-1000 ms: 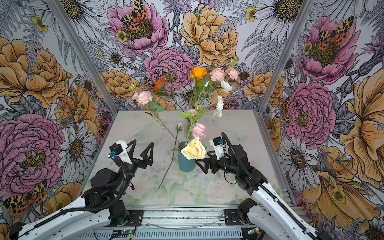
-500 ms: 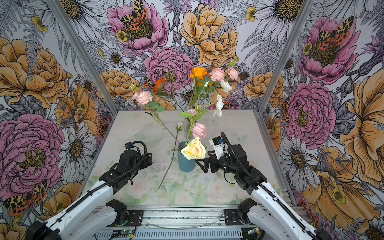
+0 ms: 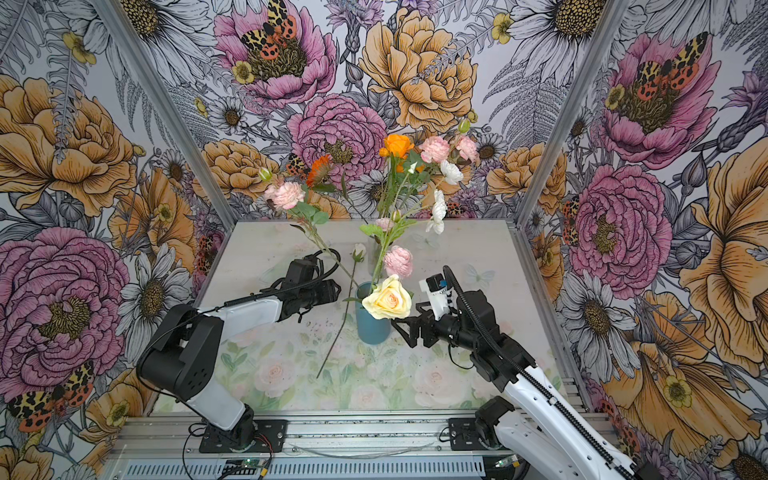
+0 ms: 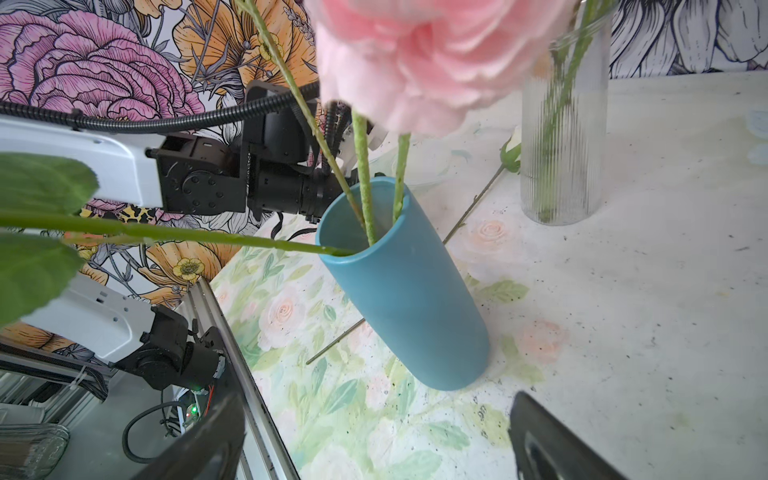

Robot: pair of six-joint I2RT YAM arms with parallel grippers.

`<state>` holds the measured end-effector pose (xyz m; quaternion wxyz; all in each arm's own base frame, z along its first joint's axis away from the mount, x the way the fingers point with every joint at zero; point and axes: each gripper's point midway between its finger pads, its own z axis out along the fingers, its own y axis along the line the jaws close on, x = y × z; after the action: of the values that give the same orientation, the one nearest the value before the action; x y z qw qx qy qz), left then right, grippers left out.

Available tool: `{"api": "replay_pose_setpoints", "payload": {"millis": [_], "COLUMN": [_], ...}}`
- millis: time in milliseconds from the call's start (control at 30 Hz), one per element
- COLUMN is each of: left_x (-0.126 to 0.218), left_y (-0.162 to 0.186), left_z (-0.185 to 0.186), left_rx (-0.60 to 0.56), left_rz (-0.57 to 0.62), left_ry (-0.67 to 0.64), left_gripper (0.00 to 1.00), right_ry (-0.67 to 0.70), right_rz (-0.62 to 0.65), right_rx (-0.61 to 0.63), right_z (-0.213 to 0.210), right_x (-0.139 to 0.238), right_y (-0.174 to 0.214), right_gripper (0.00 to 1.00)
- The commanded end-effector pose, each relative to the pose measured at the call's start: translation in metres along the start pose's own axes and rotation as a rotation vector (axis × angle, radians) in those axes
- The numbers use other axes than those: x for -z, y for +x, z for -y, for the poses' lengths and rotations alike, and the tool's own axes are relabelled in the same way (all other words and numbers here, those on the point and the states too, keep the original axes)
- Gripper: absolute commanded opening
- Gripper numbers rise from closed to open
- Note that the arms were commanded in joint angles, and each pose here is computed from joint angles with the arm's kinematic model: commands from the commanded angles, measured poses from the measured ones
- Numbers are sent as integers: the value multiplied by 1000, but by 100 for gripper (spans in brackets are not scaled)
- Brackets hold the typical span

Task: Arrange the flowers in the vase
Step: 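Move the left gripper down to the white rosebud stem on the table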

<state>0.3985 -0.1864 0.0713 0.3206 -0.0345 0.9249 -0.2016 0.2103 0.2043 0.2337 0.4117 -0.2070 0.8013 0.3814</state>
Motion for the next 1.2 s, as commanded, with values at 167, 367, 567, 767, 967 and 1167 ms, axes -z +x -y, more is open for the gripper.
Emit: {"api": "replay_pose_setpoints", "payload": {"millis": [167, 367, 567, 767, 967, 1167], "left_x": [-39, -51, -59, -65, -64, -65], "left_y": [3, 8, 12, 17, 26, 33], "left_z": [4, -1, 1, 6, -2, -11], "left_rx": [-125, -176, -246, -328, -361, -405], "left_rz": [-39, -58, -87, -135, -167, -224], "left_ry": [-66, -171, -224, -276, -327, -379], "left_gripper": [60, 55, 50, 41, 36, 24], "right_ry": [0, -6, -6, -7, -10, -9], "right_rz": [3, 9, 6, 14, 6, 4], "right_rx": [14, 13, 14, 18, 16, 17], "right_z": [0, -2, -2, -3, -2, -1], "right_x": [-2, -1, -1, 0, 0, -1], "right_y": [-2, -3, -2, -4, -1, 0], "right_gripper": [100, 99, 99, 100, 100, 99]}}
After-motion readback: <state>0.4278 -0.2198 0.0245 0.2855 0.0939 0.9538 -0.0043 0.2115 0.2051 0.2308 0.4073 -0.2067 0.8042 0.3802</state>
